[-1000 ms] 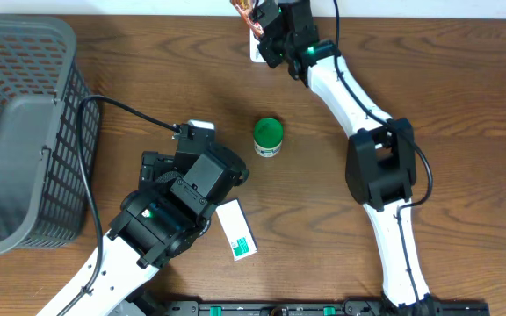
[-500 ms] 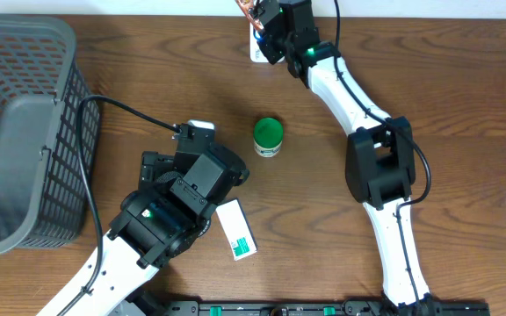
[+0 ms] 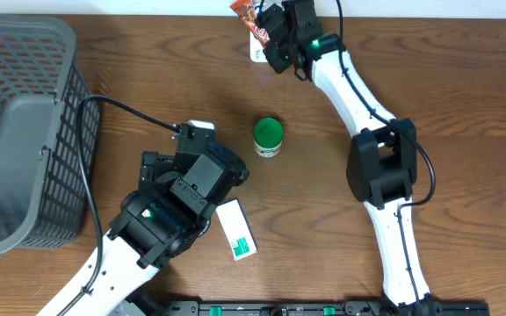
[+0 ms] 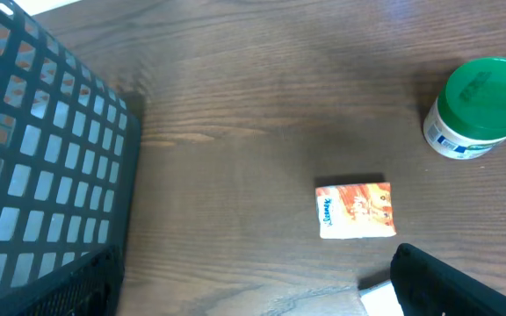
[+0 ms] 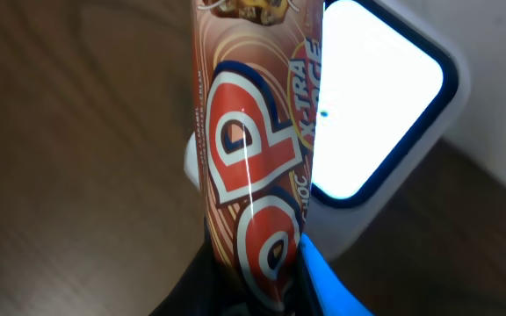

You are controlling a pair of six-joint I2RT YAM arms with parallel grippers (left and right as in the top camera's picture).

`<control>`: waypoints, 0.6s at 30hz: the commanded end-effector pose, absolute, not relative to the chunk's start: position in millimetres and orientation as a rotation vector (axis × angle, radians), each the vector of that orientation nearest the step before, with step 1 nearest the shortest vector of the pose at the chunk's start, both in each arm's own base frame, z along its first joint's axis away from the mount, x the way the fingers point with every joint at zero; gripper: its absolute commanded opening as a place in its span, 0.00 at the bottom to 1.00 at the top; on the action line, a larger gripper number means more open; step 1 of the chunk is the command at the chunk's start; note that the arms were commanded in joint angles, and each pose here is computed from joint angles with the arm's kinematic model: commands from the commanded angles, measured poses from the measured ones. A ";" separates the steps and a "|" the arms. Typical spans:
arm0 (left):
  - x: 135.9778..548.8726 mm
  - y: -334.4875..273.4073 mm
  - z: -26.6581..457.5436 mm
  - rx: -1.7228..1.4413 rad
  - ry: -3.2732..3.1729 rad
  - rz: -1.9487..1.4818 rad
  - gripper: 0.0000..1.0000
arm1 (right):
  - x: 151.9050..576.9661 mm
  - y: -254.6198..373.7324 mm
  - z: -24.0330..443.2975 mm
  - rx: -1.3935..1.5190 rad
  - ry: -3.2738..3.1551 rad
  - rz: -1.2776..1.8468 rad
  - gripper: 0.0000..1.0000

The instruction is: Scan the item barcode

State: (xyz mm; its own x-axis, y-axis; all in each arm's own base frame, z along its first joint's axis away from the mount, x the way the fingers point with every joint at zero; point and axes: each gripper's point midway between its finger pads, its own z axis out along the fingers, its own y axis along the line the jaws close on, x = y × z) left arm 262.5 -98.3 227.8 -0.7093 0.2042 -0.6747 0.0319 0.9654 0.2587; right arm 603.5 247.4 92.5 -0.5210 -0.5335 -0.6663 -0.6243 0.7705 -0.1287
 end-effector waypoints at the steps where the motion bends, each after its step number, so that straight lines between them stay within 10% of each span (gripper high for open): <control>1: 263.5 -95.8 231.1 0.160 2.337 0.306 0.97 | 600.9 251.2 138.8 -0.874 2.192 0.212 0.01; 12: 263.5 -95.8 231.1 0.160 2.337 0.306 0.97 | 487.7 196.8 197.1 -0.518 2.680 0.352 0.01; 18: 263.5 -95.8 231.1 0.160 2.337 0.306 0.97 | 440.4 100.5 199.2 -0.055 2.944 -0.059 0.01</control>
State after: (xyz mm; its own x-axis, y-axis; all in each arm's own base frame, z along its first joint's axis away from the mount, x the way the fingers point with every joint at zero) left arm 262.5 -98.3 227.8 -0.7091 0.2045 -0.6748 0.0320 0.9654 0.2589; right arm 438.7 151.2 188.5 -0.9495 -0.2483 -0.1917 -0.2706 0.9574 0.1003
